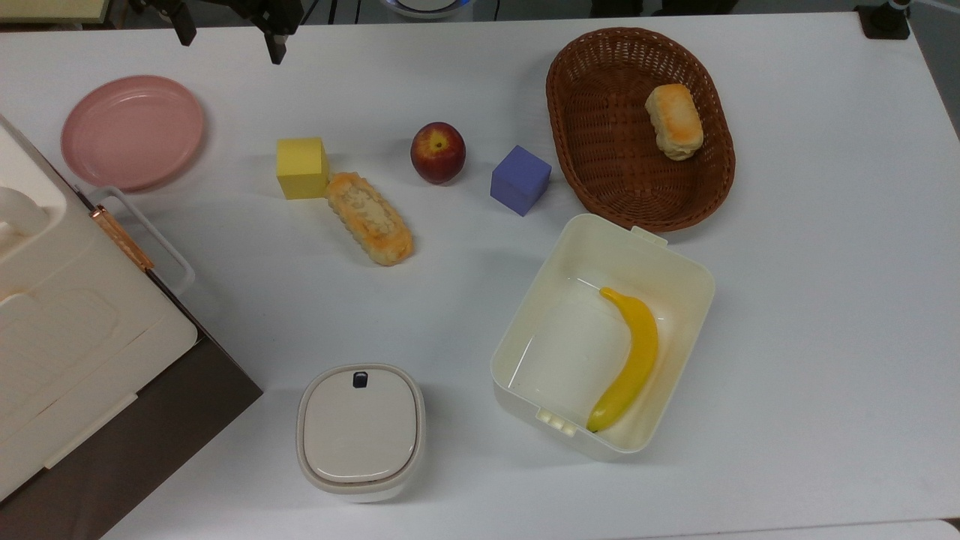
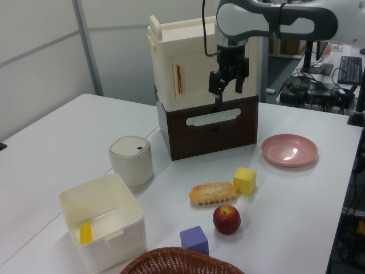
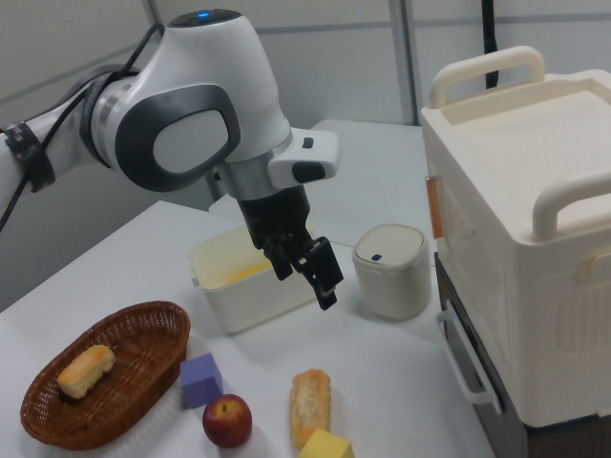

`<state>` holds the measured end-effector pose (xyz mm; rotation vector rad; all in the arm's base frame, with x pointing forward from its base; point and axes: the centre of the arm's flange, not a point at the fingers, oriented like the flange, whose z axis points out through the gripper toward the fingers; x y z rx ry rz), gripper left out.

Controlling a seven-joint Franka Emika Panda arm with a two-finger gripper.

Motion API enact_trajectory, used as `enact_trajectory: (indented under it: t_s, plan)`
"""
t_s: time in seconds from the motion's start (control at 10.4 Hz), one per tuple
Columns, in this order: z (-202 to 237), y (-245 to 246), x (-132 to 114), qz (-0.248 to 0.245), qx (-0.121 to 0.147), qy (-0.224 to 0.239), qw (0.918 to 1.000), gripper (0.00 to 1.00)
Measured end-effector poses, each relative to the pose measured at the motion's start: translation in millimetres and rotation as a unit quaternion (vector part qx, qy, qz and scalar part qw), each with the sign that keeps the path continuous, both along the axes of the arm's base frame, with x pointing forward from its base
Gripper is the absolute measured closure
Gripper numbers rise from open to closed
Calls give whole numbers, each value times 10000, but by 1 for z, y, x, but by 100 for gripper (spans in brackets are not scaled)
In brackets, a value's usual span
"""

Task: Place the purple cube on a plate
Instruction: 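Move the open gripper over the purple cube beside the apple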

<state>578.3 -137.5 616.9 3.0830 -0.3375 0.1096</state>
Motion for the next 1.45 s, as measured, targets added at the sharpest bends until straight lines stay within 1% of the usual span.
enact_trajectory:
  t_s: [0.19,0.58,0.87,1.06,1.25,1.45]
  plan:
    - [-1,5,0,50,13,52,10000,0]
    - [-8,37,5,328,42,187,9993,0]
    - [-33,68,18,592,73,413,9974,0]
    - [-53,102,29,870,82,578,9945,0]
    - [-67,132,34,1110,80,699,9913,0]
    - [-85,157,34,1307,83,881,9875,0]
